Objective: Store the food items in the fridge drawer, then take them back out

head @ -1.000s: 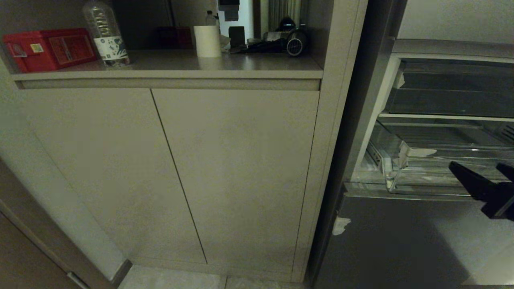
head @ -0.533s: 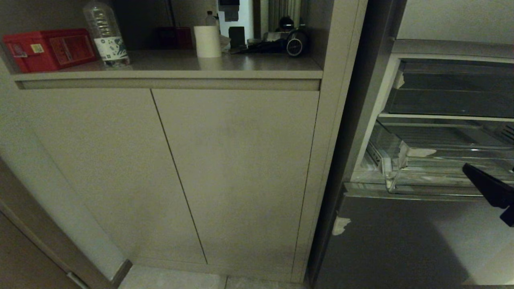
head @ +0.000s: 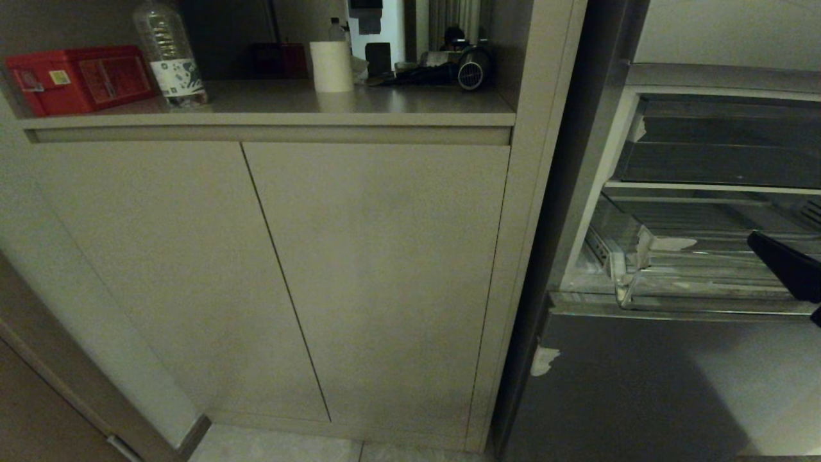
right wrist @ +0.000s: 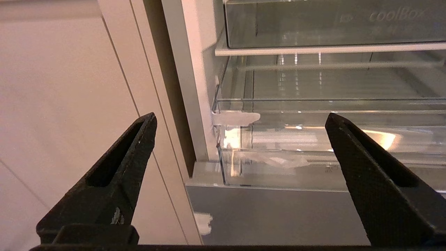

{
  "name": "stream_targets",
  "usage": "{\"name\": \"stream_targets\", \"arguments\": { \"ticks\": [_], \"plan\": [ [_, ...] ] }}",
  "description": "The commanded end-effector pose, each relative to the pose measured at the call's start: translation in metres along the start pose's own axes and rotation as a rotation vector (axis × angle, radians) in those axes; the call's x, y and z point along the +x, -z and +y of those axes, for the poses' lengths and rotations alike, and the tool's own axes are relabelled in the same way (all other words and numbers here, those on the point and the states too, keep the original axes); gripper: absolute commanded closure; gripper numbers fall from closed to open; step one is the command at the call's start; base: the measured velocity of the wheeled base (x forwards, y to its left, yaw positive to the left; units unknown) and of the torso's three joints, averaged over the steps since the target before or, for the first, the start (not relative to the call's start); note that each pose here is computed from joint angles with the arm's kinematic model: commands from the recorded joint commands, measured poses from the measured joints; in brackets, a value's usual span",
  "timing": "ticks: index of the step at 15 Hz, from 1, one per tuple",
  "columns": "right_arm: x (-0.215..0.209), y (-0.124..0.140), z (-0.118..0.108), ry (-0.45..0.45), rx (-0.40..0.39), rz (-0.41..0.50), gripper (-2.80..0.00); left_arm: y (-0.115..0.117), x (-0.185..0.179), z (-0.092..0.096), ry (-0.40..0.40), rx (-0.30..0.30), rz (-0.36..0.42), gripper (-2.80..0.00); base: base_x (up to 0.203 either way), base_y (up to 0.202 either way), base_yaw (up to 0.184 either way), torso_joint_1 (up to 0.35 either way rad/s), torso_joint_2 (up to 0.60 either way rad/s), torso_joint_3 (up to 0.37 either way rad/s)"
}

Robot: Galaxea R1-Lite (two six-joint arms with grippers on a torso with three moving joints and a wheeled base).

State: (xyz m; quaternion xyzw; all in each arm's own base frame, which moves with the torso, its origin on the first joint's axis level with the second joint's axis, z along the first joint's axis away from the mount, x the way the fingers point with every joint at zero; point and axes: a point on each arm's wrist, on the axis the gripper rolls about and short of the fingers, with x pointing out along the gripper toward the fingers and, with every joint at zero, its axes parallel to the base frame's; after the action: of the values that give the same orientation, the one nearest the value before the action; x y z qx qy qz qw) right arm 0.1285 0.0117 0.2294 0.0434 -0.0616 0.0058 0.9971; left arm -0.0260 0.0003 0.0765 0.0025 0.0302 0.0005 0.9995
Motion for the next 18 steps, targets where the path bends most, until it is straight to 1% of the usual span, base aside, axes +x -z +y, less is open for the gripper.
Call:
{"name": "stream_targets", "arguments": {
  "ticks": [1, 3, 5, 7, 9, 11, 14, 18],
  "plan": [
    [0.006, -0.009, 0.001, 0.007, -0.005, 0.049, -2.8, 0.0, 0.0, 0.0, 0.0, 0.0, 0.002, 0.0, 0.0, 0.0, 0.0, 0.0, 0.0, 0.0],
    [0.008, -0.011, 0.001, 0.009, -0.011, 0.09, -2.8, 0.0, 0.0, 0.0, 0.0, 0.0, 0.002, 0.0, 0.0, 0.0, 0.0, 0.0, 0.0, 0.0],
    [0.02, -0.018, 0.001, 0.032, -0.02, 0.133, -2.8, 0.0, 0.0, 0.0, 0.0, 0.0, 0.002, 0.0, 0.0, 0.0, 0.0, 0.0, 0.0, 0.0],
    [0.032, -0.03, -0.006, 0.093, -0.029, 0.184, -2.8, 0.0, 0.0, 0.0, 0.0, 0.0, 0.002, 0.0, 0.0, 0.0, 0.0, 0.0, 0.0, 0.0],
    [0.052, -0.043, -0.02, 0.181, -0.036, 0.228, -2.8, 0.0, 0.0, 0.0, 0.0, 0.0, 0.002, 0.0, 0.0, 0.0, 0.0, 0.0, 0.0, 0.0],
    [0.072, -0.041, -0.034, 0.244, -0.064, 0.295, -2.8, 0.0, 0.0, 0.0, 0.0, 0.0, 0.002, 0.0, 0.0, 0.0, 0.0, 0.0, 0.0, 0.0],
    [0.097, -0.029, -0.042, 0.262, -0.079, 0.363, -2.8, 0.0, 0.0, 0.0, 0.0, 0.0, 0.002, 0.0, 0.0, 0.0, 0.0, 0.0, 0.0, 0.0],
    [0.133, -0.029, -0.052, 0.28, -0.079, 0.373, -2.8, 0.0, 0.0, 0.0, 0.0, 0.0, 0.002, 0.0, 0.0, 0.0, 0.0, 0.0, 0.0, 0.0]
  ]
}}
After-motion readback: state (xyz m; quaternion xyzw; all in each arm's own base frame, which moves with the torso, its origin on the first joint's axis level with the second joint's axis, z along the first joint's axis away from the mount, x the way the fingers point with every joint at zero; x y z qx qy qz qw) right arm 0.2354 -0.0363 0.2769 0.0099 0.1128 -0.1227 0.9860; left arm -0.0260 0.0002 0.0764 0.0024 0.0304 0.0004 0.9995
